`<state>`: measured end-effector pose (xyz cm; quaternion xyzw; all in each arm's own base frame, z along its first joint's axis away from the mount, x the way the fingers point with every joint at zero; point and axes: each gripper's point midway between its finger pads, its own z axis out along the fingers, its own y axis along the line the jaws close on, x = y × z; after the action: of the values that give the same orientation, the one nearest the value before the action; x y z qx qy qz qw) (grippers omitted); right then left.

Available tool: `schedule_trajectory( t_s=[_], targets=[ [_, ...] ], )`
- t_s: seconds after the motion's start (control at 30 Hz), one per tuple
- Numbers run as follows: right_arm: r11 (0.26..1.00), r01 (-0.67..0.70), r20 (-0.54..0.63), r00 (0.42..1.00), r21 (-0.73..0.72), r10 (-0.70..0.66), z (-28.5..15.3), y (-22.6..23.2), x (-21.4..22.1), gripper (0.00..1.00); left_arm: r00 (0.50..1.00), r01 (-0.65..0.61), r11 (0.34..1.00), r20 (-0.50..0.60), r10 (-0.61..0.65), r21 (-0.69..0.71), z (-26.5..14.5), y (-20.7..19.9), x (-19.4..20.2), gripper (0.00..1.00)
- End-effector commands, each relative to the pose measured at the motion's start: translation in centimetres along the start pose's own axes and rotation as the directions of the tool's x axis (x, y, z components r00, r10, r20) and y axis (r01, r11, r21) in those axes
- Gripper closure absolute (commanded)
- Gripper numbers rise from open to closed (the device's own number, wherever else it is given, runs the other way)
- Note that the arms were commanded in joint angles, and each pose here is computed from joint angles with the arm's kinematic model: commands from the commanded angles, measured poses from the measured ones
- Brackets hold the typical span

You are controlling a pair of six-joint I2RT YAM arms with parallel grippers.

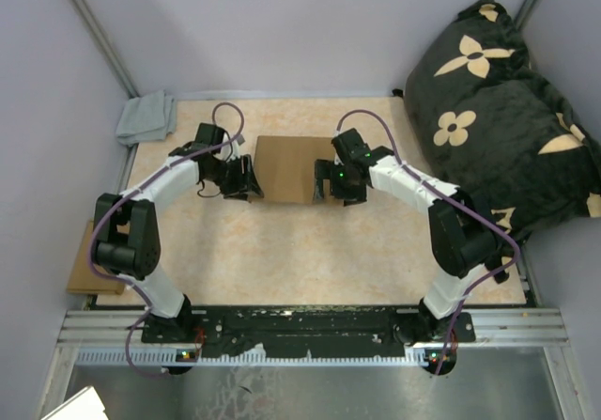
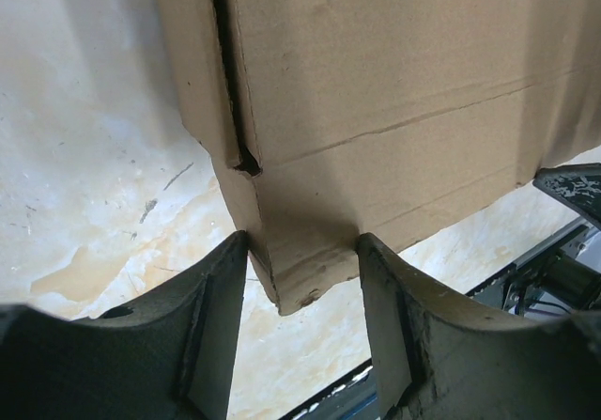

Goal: Fold the paper box

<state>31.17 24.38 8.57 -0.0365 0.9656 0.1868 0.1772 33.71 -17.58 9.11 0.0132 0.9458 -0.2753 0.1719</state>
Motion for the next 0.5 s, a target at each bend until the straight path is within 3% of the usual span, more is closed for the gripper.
schedule_trajectory(
  t_s=[0.0, 0.47],
  targets=[
    [0.998, 0.012, 0.008, 1.000, -0.068, -0.011, -1.7, 2.3, -0.9, 0.07, 0.999, -0.013, 1.000, -0.039, 0.013, 0.018, 0.0, -0.5, 0.7, 0.44],
    [0.999, 0.031, -0.042, 0.999, -0.021, -0.032, -0.1, 1.1, -0.2, 0.06, 0.997, -0.018, 0.999, -0.069, 0.016, -0.028, 0.6, 0.9, 1.6, 0.44]
  ],
)
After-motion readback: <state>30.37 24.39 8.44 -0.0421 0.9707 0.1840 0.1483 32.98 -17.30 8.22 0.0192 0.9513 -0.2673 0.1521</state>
